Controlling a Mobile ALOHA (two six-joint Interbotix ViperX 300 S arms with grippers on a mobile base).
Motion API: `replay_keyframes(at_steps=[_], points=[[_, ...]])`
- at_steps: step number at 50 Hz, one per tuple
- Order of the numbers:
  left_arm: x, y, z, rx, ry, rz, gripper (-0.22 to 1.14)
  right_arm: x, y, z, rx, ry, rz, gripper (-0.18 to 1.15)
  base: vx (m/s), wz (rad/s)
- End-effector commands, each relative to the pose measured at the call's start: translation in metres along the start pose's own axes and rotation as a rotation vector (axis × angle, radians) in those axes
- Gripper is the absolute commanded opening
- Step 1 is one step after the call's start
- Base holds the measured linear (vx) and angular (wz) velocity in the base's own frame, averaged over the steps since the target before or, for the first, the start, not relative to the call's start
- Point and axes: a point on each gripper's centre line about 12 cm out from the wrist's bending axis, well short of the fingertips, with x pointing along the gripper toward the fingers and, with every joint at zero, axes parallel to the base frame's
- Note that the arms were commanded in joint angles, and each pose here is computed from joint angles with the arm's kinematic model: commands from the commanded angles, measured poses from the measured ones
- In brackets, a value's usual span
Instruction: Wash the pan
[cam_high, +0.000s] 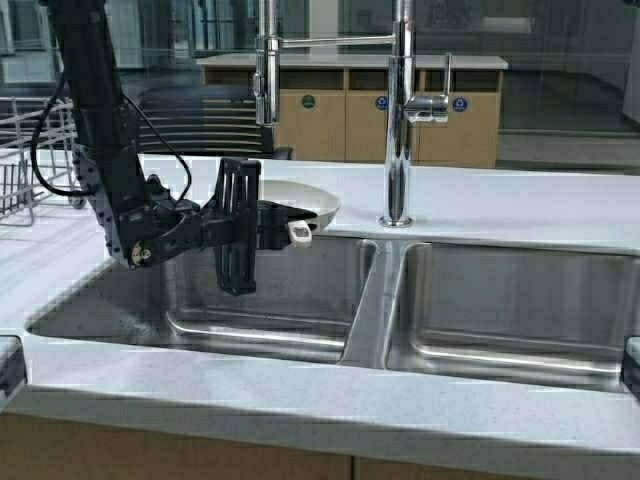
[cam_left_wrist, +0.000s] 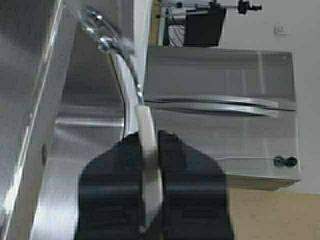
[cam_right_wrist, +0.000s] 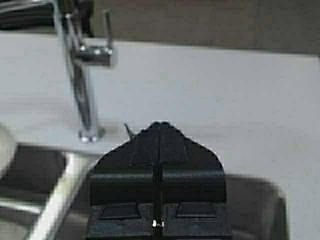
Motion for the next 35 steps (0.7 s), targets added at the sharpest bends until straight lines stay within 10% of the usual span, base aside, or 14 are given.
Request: replay_keyframes(at_steps=[1,21,35], points=[[-0.002,-0.014,0.002,0.019,-0.005,-0.038,0.02,0.003,0.001,0.003,-0.005,-0.007,0.004,0.05,0.13,0.05],[-0.013,-0.022,-0.024,0.023,0.074,-0.059,0.02,0.008,0.0,0.002,0.005,0.005,0.003,0.12,0.14,0.11],[-0.024,-0.031,-0.067,0.0,0.139,-0.058,0.02,0.048,0.0,0.008,0.007,0.069,0.002,0.97,0.11,0.08]])
